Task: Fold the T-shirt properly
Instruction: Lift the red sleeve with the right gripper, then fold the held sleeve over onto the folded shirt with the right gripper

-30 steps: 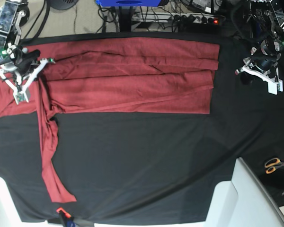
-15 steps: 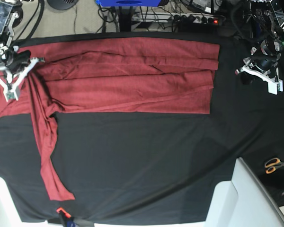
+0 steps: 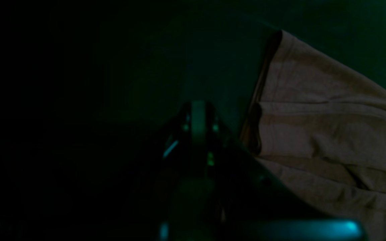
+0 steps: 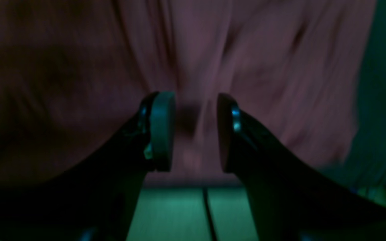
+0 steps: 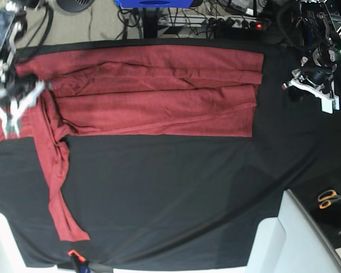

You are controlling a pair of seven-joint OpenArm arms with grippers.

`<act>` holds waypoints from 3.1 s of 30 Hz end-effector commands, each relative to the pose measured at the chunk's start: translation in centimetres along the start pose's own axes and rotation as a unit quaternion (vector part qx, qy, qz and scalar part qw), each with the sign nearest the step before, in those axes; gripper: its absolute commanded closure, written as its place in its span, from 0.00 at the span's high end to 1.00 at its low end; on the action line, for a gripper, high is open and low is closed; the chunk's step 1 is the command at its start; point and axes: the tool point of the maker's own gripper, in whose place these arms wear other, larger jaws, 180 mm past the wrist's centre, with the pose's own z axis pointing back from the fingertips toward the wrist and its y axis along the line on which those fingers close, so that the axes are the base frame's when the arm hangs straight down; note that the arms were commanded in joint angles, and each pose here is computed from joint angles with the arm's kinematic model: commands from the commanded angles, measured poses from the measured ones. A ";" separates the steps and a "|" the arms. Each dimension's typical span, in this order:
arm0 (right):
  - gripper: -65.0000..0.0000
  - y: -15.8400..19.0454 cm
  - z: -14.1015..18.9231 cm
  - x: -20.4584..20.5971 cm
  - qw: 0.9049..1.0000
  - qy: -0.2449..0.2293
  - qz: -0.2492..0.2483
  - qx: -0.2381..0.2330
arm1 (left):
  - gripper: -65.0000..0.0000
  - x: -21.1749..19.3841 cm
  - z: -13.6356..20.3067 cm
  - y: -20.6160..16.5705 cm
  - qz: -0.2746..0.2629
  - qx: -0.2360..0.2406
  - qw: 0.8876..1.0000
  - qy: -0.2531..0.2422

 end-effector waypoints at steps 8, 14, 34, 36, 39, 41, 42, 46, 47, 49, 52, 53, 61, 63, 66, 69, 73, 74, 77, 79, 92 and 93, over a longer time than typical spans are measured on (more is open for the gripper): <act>0.32 -2.5 -6.7 10.1 0.996 -0.021 -0.067 0.053 | 0.00 1.1 0.4 0.1 -0.009 -0.002 1.000 -0.018; 0.32 -2.6 -10.8 11.7 0.986 -0.028 -0.130 0.101 | 0.00 0.9 0.6 0.4 -0.008 0.001 1.000 -0.016; 0.32 -5.3 -12.3 10.8 0.978 -0.048 -0.189 0.072 | 0.00 0.5 0.7 0.7 -0.008 0.003 1.000 -0.011; 0.32 -5.9 -12.2 10.7 0.978 -0.047 -0.190 0.068 | 0.00 0.7 0.8 0.7 -0.014 0.004 1.000 -0.011; 0.32 -5.7 -12.3 10.5 0.978 -0.044 -0.190 0.069 | 0.00 0.7 0.7 0.7 -0.015 0.003 1.000 -0.011; 0.32 -5.3 -12.4 10.4 0.978 -0.043 -0.190 0.074 | 0.00 0.7 0.7 0.7 -0.015 0.003 1.000 -0.011; 0.32 -4.5 -12.6 10.0 0.978 -0.039 -0.189 0.079 | 0.00 0.7 0.7 0.7 -0.015 0.003 1.000 -0.011; 0.31 -3.7 -12.8 9.8 0.977 -0.036 -0.190 0.086 | 0.00 0.8 0.7 0.7 -0.015 0.003 1.000 -0.012; 0.31 -3.4 -12.9 9.9 0.977 -0.036 -0.190 0.088 | 0.00 0.8 0.7 0.7 -0.015 0.003 1.000 -0.012; 0.31 -2.5 -13.0 10.0 0.977 -0.036 -0.190 0.095 | 0.00 0.8 0.7 0.7 -0.015 0.003 1.000 -0.012; 0.31 -2.5 -13.0 10.0 0.977 -0.036 -0.190 0.095 | 0.00 0.9 0.8 0.8 -0.014 0.005 1.000 -0.013; 0.30 -2.5 -13.0 10.1 0.977 -0.037 -0.190 0.095 | 0.00 0.9 0.8 0.9 -0.014 0.005 1.000 -0.014; 0.00 -3.4 -12.4 11.5 0.978 -0.056 -0.180 0.086 | 0.00 0.9 0.7 0.7 -0.015 0.003 1.000 -0.013; 0.00 -3.5 -11.8 11.6 0.981 -0.050 -0.164 0.087 | 0.00 0.9 0.7 0.7 -0.015 0.003 1.000 -0.013; 0.00 -2.7 -10.2 12.0 0.987 -0.040 -0.114 0.104 | 0.00 1.0 0.7 0.7 -0.015 0.003 1.000 -0.013; 0.00 -2.2 -8.6 10.5 0.993 -0.018 -0.078 0.086 | 0.00 1.0 0.7 0.6 -0.015 0.002 1.000 -0.014; 0.00 0.1 -5.8 8.8 0.997 -0.023 -0.035 0.069 | 0.00 1.5 0.5 0.5 -0.015 0.000 1.000 -0.019; 0.00 0.8 -5.1 8.3 0.997 -0.022 -0.021 0.069 | 0.00 1.5 0.5 0.4 -0.015 0.000 1.000 -0.019; 0.00 3.0 -3.5 6.6 0.997 -0.012 0.024 0.070 | 0.00 1.9 0.4 0.3 -0.015 -0.002 1.000 -0.023; 0.00 4.5 -2.6 5.7 0.996 -0.014 0.045 0.073 | 0.00 2.0 0.3 0.2 -0.015 -0.002 1.000 -0.024; 0.00 11.2 1.0 0.6 0.986 -0.003 0.114 0.118 | 0.00 1.4 0.1 0.5 -0.009 -0.001 1.000 -0.017; 0.00 11.4 1.1 0.3 0.986 -0.001 0.118 0.120 | 0.00 1.4 0.1 0.5 -0.009 -0.001 1.000 -0.017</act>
